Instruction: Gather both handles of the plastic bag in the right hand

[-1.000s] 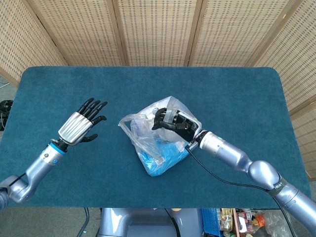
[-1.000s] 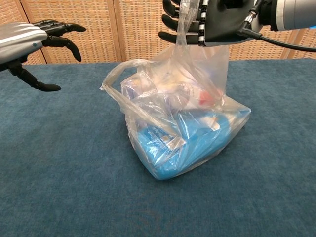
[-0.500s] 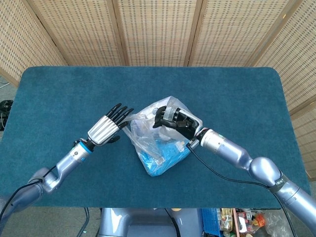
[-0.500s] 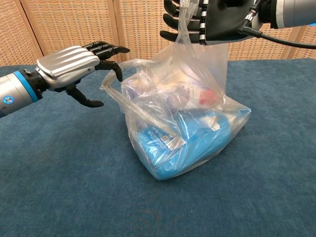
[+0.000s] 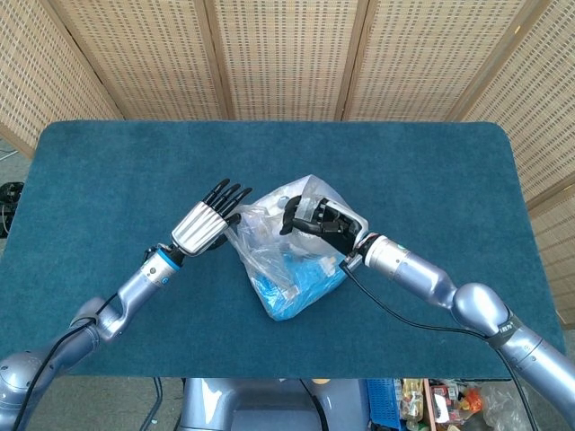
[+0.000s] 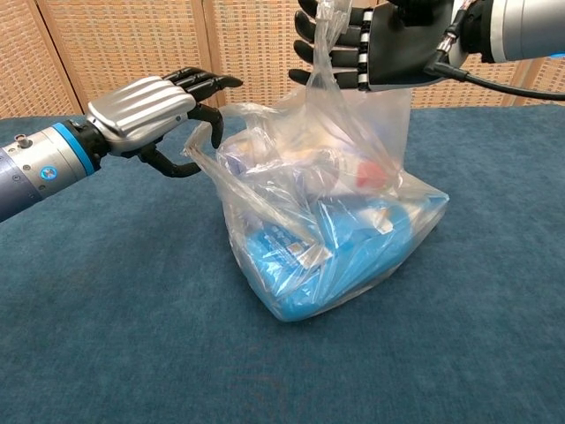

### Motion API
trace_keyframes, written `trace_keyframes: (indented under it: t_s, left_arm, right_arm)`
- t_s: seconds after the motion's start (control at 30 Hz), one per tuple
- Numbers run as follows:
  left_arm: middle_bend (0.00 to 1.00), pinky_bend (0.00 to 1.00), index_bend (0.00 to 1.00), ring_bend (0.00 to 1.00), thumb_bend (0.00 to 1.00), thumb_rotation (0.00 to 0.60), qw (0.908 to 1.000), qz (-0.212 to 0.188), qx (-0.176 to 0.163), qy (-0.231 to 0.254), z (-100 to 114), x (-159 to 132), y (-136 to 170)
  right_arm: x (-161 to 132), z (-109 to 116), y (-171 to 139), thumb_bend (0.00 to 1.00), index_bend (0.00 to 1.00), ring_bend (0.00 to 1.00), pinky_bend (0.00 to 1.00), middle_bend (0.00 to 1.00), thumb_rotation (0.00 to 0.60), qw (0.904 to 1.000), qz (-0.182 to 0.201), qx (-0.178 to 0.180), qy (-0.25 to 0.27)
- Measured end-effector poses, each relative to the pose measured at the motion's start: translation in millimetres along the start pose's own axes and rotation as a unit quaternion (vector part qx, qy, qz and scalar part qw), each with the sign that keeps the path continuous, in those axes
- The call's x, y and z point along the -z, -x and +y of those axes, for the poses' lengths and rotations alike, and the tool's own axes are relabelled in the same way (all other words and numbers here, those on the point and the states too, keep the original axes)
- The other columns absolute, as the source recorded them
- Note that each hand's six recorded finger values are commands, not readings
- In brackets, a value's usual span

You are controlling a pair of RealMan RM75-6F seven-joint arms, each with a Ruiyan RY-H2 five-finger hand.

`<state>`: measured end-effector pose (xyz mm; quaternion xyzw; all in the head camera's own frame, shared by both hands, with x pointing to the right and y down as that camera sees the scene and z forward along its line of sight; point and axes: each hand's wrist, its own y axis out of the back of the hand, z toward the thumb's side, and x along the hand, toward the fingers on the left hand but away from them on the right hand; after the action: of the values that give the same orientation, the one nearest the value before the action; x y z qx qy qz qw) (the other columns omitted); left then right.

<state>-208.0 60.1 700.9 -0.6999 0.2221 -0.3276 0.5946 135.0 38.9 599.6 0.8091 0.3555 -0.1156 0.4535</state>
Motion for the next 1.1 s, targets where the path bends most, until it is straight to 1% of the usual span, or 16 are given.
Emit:
trace_keyframes:
  t_s: [0.23,0.37,0.6,0.7,0.8,0.93,1.1]
  left_arm:
    - [0.00,0.00,0.53,0.00,0.38,0.600,0.9999,0.003,-0.014,0.006,2,-2,-4]
    - [0.00,0.00,0.60,0.00,0.38,0.600,0.9997,0.006,-0.023,0.007,5,0,-5]
    - [0.00,0.00,0.65,0.00,0.43,0.600,0.9990,0.009,-0.039,0.016,11,-1,-9]
    - [0.00,0.00,0.67,0.00,0.43,0.600,0.9978,0.006,-0.061,0.025,18,-2,-8]
    - [0.00,0.00,0.68,0.00,0.43,0.600,0.9952,0.003,-0.091,0.037,28,-3,-7]
    - [0.00,0.00,0.70,0.00,0.43,0.600,0.9888,-0.002,-0.133,0.067,41,-4,-5]
    - [0.00,0.00,0.71,0.00,0.43,0.600,0.9803,0.004,-0.160,0.116,47,-4,-6]
  right_arm:
    - [1,1,-1,0.33,0.46,0.45,0.33,0.52,0.600,1.0000,-0.001,0.000,-0.001]
    - [0,2,-1,0.33,0.46,0.45,0.33,0.52,0.600,1.0000,0.000,0.001,0.001]
    - [-2,2,-4,0.32,0.46,0.45,0.33,0.52,0.600,1.0000,0.002,0.000,-0.004]
    - [-2,2,-4,0.33,0.46,0.45,0.33,0.52,0.600,1.0000,0.001,0.001,-0.005]
    - [-2,1,-5,0.32,0.46,0.45,0.33,0.52,0.600,1.0000,0.001,0.001,-0.006]
    - [-2,0,-6,0.32,0.46,0.45,0.33,0.52,0.600,1.0000,0.002,0.000,-0.007]
    - [-2,-1,-7,0.33,0.46,0.45,0.33,0.52,0.600,1.0000,0.002,0.000,-0.008]
